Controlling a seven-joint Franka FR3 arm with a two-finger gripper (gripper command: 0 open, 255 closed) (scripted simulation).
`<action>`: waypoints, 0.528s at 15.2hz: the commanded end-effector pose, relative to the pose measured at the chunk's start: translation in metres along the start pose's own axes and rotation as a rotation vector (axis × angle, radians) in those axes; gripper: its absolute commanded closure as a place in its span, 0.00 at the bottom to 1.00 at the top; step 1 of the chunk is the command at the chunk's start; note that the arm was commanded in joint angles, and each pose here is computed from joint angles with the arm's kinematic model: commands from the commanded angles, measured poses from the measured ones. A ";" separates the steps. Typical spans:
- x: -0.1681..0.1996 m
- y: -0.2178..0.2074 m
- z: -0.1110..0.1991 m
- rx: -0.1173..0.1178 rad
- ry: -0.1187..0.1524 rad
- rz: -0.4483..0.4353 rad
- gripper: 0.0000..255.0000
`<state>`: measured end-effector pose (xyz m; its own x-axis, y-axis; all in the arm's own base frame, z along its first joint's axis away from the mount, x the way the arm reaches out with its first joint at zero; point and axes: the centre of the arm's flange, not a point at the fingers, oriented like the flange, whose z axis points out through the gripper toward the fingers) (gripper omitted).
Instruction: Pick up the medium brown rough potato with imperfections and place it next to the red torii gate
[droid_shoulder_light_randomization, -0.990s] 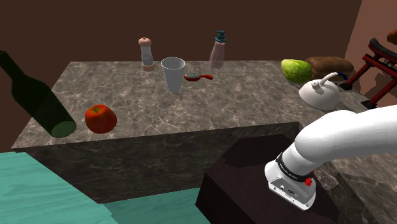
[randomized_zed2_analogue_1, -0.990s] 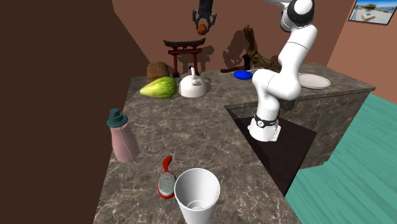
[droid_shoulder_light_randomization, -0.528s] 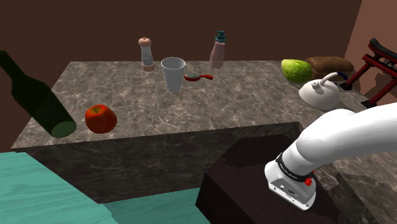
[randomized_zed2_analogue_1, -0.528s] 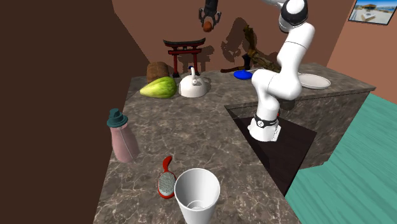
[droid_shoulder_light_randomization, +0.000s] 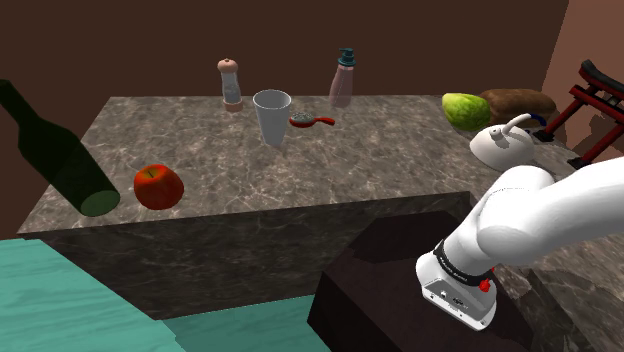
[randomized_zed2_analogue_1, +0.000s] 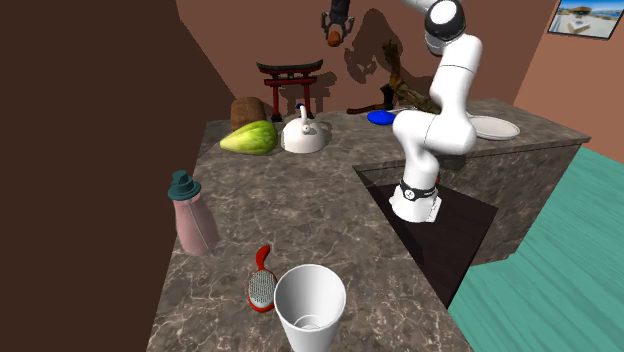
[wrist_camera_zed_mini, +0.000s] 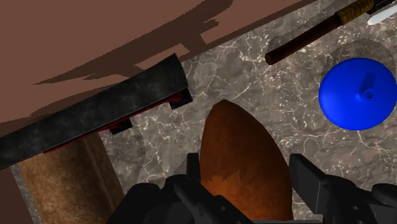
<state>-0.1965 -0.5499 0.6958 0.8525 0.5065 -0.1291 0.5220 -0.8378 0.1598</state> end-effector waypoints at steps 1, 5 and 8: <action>-0.026 -0.004 0.003 0.002 -0.001 -0.002 1.00; -0.042 -0.009 0.015 0.002 -0.001 -0.002 1.00; -0.040 -0.012 0.030 0.002 -0.001 -0.002 1.00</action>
<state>-0.2386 -0.5655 0.6743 0.8518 0.5074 -0.1305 0.5231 -0.8376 0.1577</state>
